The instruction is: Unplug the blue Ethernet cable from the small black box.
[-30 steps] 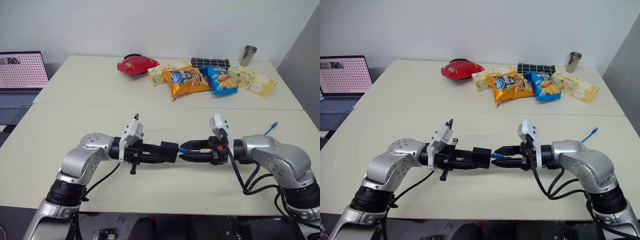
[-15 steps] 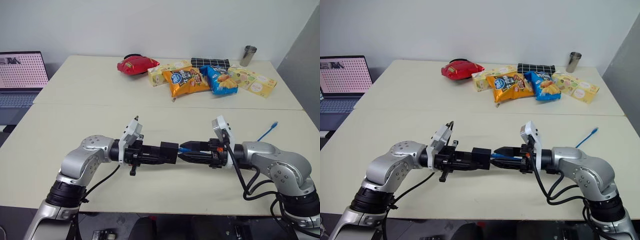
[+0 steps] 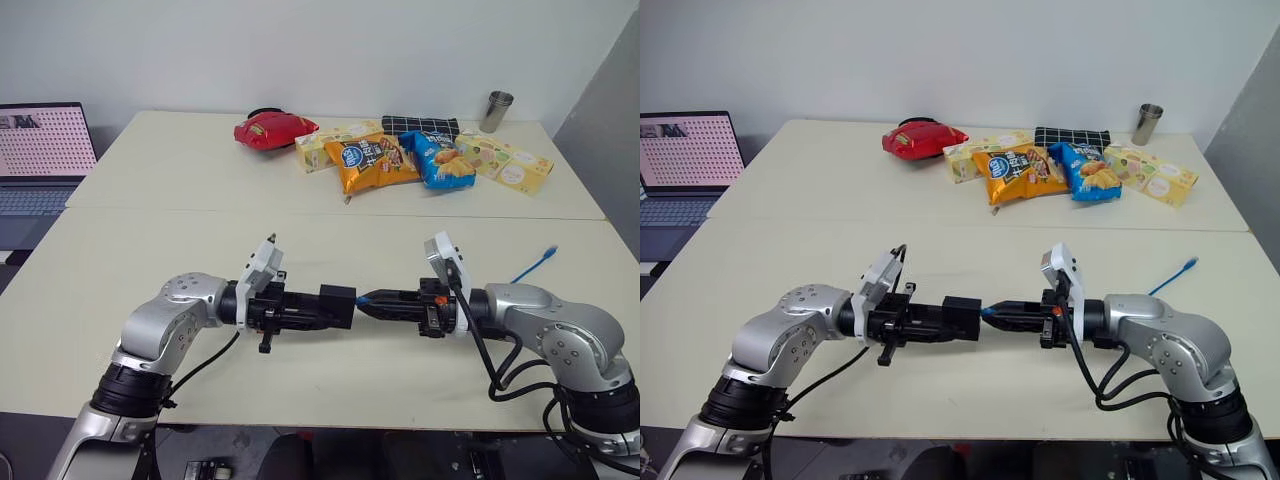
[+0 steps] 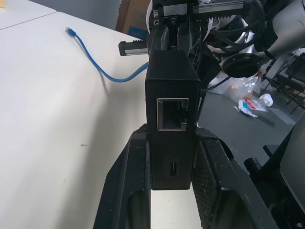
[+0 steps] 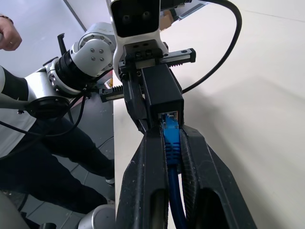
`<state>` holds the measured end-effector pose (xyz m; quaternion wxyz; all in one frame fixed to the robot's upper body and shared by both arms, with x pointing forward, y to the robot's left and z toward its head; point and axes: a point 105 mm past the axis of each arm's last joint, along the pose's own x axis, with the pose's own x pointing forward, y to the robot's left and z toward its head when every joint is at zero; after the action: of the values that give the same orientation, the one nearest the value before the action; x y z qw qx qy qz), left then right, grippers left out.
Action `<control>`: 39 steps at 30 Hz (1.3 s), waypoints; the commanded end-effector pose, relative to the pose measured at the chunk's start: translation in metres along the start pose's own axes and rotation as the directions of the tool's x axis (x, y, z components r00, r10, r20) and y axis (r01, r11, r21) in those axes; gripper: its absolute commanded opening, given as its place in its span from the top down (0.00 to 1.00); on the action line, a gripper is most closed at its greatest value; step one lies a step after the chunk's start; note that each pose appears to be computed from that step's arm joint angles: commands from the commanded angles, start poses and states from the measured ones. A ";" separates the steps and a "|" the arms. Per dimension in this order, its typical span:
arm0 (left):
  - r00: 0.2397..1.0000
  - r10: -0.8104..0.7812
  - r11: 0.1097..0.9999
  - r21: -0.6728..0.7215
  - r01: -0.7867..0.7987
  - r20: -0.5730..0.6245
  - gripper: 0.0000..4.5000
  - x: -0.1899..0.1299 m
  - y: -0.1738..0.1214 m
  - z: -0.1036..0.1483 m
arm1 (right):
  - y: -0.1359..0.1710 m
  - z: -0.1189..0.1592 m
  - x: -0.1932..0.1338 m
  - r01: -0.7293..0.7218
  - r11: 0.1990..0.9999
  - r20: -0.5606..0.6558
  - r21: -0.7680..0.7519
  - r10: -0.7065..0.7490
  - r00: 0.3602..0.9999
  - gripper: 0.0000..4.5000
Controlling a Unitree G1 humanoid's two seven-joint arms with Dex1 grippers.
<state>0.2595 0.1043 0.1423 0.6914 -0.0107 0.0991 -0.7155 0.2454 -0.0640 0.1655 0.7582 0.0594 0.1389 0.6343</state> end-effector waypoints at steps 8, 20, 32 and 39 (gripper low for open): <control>0.999 -0.035 0.999 0.036 0.037 -0.038 0.82 -0.001 -0.011 0.000 | 0.002 0.010 -0.004 -0.040 0.999 -0.001 -0.004 0.040 0.999 0.99; 0.980 0.198 0.980 0.000 -0.198 -0.012 0.82 -0.035 0.015 -0.008 | -0.052 0.003 -0.046 0.301 0.952 0.030 -0.050 -0.300 0.954 0.99; 0.906 0.423 0.899 0.140 -0.416 -0.028 0.82 -0.038 0.051 -0.015 | -0.116 0.015 -0.056 0.705 0.639 0.159 -0.307 -0.696 0.700 0.58; 0.691 0.713 0.637 0.298 -0.710 0.122 0.82 -0.058 0.106 0.000 | -0.069 0.016 -0.035 0.445 0.814 0.076 -0.374 -0.452 0.889 0.22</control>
<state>0.3551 0.1493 0.1165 0.8914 0.1162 0.0268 -0.4372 0.3253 -0.1242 0.1558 0.9061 -0.1299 0.0465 0.4000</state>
